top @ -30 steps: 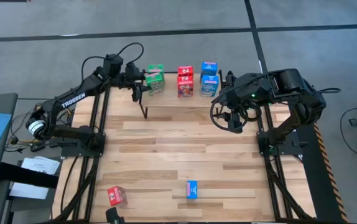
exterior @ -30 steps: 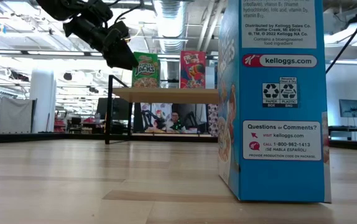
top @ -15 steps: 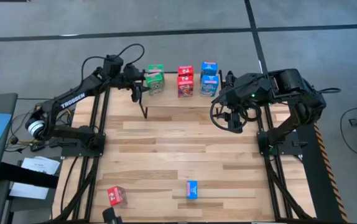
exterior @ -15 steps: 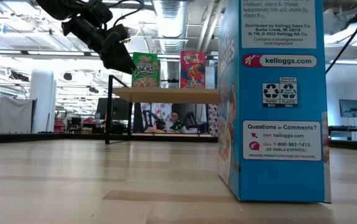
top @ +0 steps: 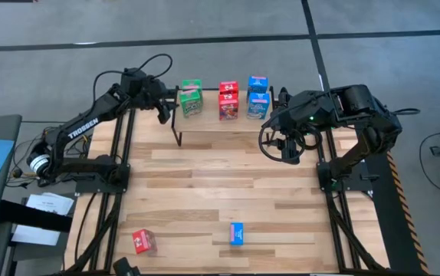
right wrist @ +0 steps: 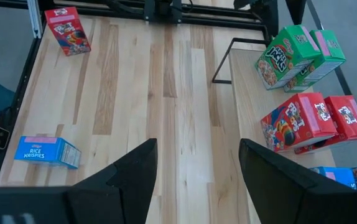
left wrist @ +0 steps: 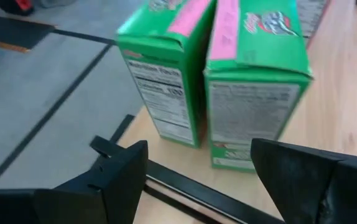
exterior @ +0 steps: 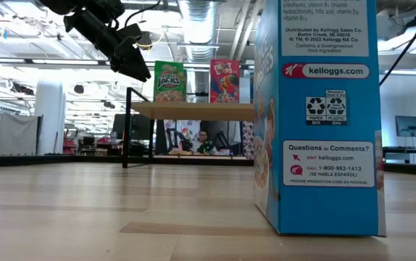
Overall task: Stack cereal on shelf
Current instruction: Put the bottom green cereal box on the shelf aligned with the other green cereal box
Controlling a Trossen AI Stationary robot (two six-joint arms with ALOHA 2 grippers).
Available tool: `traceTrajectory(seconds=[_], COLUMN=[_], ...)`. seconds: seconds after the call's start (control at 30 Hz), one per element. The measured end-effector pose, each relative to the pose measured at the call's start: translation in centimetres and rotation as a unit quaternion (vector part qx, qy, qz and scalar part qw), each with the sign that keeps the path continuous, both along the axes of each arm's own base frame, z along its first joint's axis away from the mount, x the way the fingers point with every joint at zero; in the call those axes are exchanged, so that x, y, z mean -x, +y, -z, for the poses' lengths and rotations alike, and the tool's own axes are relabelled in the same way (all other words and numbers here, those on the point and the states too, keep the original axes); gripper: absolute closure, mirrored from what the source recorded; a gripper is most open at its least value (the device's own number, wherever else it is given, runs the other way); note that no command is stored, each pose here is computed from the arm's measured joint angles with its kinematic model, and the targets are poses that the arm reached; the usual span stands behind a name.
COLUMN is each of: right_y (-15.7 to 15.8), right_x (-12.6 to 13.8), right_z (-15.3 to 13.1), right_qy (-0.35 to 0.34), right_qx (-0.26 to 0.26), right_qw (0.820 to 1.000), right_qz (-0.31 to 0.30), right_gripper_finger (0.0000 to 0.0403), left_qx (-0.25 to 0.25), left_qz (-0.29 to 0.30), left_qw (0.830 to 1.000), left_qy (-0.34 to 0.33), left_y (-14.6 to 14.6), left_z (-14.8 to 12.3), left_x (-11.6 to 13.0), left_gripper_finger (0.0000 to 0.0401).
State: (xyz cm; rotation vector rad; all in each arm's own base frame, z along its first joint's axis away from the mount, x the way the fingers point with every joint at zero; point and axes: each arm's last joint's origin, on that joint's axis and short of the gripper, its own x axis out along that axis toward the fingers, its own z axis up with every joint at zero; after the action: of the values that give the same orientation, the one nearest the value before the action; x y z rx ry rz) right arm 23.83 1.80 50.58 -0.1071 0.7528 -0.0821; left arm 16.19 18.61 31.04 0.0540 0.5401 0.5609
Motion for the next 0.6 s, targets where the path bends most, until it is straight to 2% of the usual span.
traceTrajectory(seconds=[0.33, 0.6], right_y=[0.0, 0.0], right_x=[0.0, 0.0], right_z=[0.0, 0.0], right_qy=[0.0, 0.0], right_qx=[0.0, 0.0], right_qw=[1.0, 1.0], right_qz=[0.0, 0.0], right_gripper_finger=[0.0152, 0.0152], left_qx=[-0.018, -0.021], left_qz=[-0.033, -0.031], left_qw=[0.999, 0.999], left_qy=[-0.001, 0.0], left_y=[0.51, 0.51], left_z=[-0.05, -0.06], left_x=[-0.19, -0.23], left_gripper_finger=[0.0126, 0.0126])
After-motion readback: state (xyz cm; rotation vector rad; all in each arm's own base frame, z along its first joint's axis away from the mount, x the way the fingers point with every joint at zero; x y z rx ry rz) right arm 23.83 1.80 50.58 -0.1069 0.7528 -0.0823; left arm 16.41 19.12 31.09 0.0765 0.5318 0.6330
